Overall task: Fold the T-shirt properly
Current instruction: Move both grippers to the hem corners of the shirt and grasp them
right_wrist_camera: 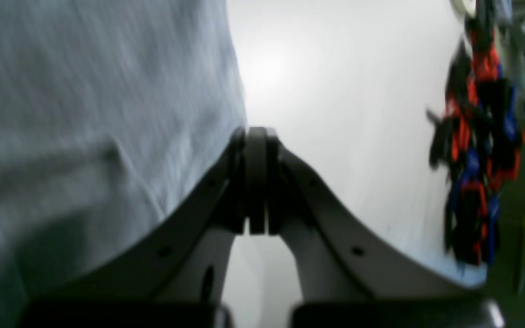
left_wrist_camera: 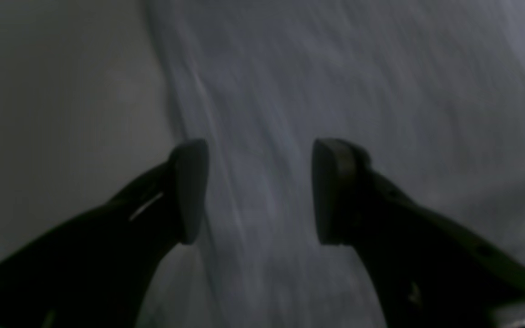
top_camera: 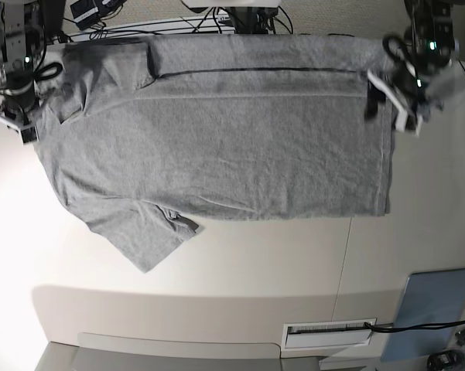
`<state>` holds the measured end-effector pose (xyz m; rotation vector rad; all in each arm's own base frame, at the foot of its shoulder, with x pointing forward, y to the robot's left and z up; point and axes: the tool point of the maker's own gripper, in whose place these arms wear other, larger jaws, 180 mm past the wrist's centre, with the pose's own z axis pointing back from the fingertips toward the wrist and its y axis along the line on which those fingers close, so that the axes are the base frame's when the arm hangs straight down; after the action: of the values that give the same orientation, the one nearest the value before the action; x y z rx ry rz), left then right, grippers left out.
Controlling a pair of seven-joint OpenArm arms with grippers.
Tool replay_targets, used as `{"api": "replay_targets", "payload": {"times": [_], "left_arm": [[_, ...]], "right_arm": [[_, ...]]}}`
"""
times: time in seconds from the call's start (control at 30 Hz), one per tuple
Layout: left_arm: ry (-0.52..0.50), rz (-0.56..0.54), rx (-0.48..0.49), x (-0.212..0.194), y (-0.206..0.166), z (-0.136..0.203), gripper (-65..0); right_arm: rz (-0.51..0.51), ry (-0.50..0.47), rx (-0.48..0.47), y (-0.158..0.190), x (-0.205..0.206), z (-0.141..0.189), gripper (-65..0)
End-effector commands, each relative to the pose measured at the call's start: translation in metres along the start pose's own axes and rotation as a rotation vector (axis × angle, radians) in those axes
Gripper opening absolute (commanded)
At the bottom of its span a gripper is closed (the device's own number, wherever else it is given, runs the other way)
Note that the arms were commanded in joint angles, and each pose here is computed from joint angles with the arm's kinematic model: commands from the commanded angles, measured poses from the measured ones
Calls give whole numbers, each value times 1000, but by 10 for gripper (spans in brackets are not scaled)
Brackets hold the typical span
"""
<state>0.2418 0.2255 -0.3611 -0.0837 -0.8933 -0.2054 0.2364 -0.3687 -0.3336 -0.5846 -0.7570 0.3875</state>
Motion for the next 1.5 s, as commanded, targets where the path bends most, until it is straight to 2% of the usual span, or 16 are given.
{"api": "replay_targets", "payload": {"times": [0.0,0.03,0.17,0.2,0.3,0.37,0.5,0.67,0.83,0.97,1.07,1.13,1.23,1.3,1.4,1.47], "left_arm": [[-56,8,8,22,8,-4,-285],[-69,21,14,31,14,-11,-285],[-105,70,48,59,40,-40,-285],[-108,86,53,63,46,-48,-285],[-96,146,63,68,62,-72,-285],[-89,190,51,73,69,-88,-285],[-86,218,24,93,76,-112,-285],[-28,279,25,103,87,-132,-285],[143,291,37,78,91,-144,-286],[162,302,33,73,90,-148,-288],[179,284,-63,72,67,-150,-297],[178,280,-110,73,55,-152,-322],[183,287,-102,72,54,-154,-383],[187,308,-77,71,58,-154,-462],[188,311,-68,71,61,-153,-632],[187,304,-75,71,60,-153,-650]], "right_arm": [[17,-46,-39,-16,17,-1,-650],[17,-62,-38,-18,24,-2,-650],[-25,-131,-46,-28,52,-7,-409],[-33,-145,-54,-31,58,-8,-372],[-50,-214,-90,-44,81,-9,-364],[-99,-242,-77,-44,91,-10,-364],[-199,-232,-27,-43,98,-13,-364],[-207,-166,-28,-44,91,-16,-364],[-206,-167,-26,-44,91,-16,-364],[-178,-169,7,-38,92,-16,-364],[-169,-177,21,-36,95,-16,-364],[-170,-181,27,-35,96,-16,-364],[-169,-180,28,-35,96,-16,-364],[-169,-182,27,-35,96,-16,-364],[-179,-197,23,-38,100,-17,-364],[-207,-205,40,-41,106,-23,-364]]}}
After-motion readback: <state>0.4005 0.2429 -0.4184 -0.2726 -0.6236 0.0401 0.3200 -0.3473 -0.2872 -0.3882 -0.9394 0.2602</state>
